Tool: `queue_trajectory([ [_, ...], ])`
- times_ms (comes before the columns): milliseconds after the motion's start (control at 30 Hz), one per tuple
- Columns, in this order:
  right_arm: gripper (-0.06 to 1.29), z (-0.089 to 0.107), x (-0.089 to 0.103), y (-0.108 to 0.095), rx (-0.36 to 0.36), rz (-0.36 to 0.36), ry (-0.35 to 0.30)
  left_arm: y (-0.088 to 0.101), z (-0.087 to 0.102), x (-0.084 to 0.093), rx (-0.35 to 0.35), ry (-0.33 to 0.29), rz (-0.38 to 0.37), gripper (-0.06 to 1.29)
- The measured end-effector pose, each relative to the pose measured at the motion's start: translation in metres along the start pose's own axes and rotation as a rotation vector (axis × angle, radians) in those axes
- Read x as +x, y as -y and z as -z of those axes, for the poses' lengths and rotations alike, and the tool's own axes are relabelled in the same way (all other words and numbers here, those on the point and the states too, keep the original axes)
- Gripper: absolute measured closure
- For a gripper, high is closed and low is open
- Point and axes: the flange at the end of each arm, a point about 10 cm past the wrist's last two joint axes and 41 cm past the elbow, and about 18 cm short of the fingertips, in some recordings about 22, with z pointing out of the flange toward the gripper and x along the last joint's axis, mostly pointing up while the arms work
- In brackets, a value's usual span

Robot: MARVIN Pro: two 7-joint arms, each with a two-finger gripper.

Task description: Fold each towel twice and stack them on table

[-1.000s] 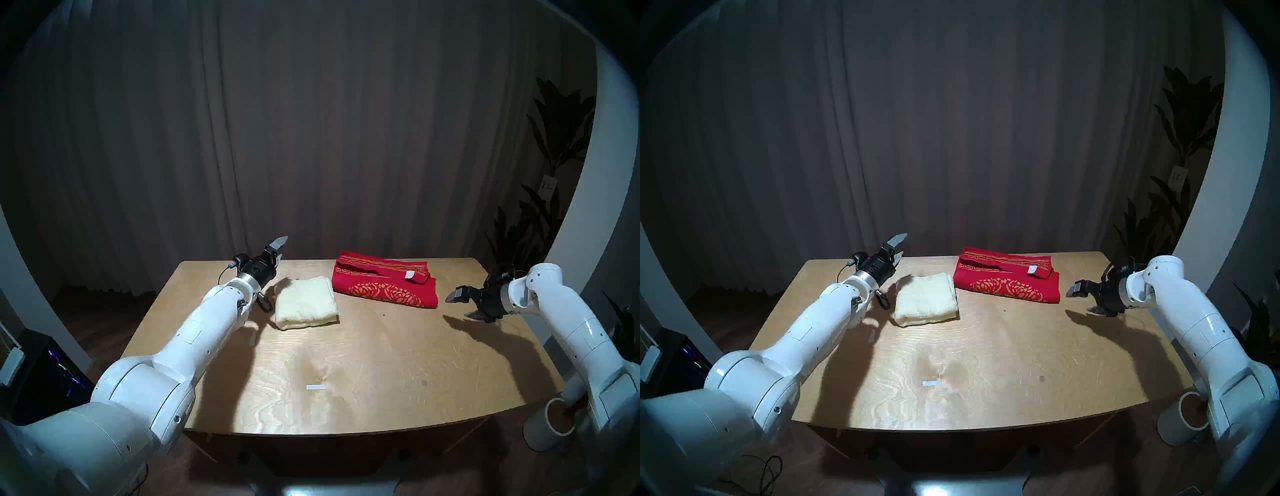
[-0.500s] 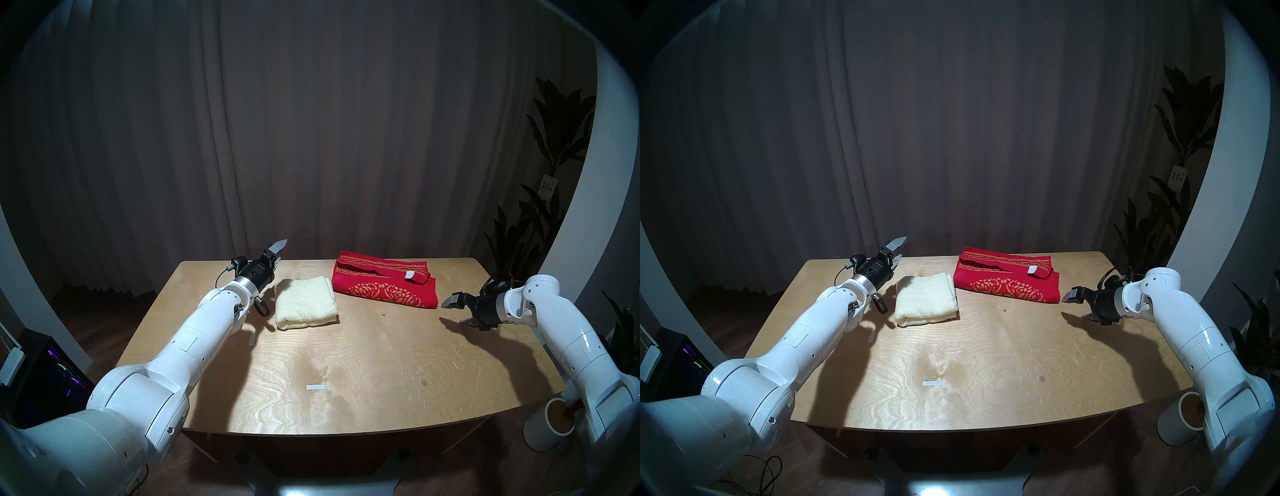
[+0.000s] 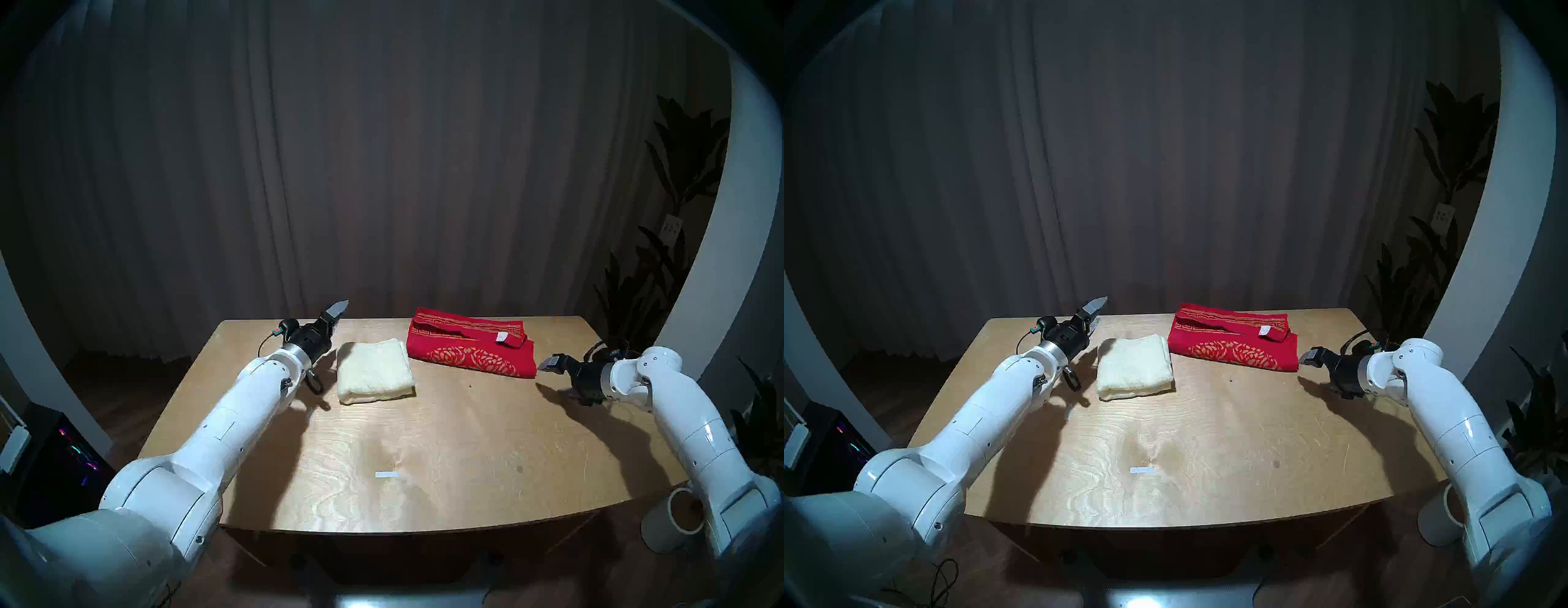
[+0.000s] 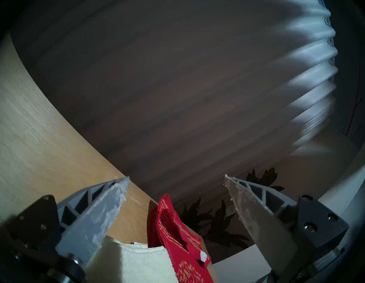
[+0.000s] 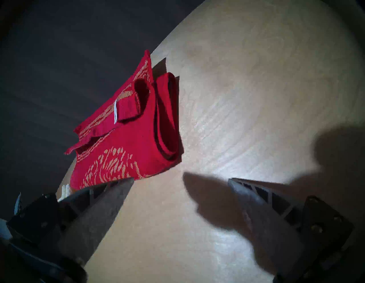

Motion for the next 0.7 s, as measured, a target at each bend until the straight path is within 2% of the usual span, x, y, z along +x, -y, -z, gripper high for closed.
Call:
queue_trajectory([
  [333, -0.02, -0.006, -0.006, 0.017, 0.010, -0.071, -0.094, 0.001, 0.006, 0.010, 0.039, -0.006, -0.028, 0.02],
  [700, -0.02, -0.012, -0.020, 0.031, -0.044, -0.162, -0.186, 0.004, 0.019, 0.019, 0.089, -0.019, -0.036, 0.02],
])
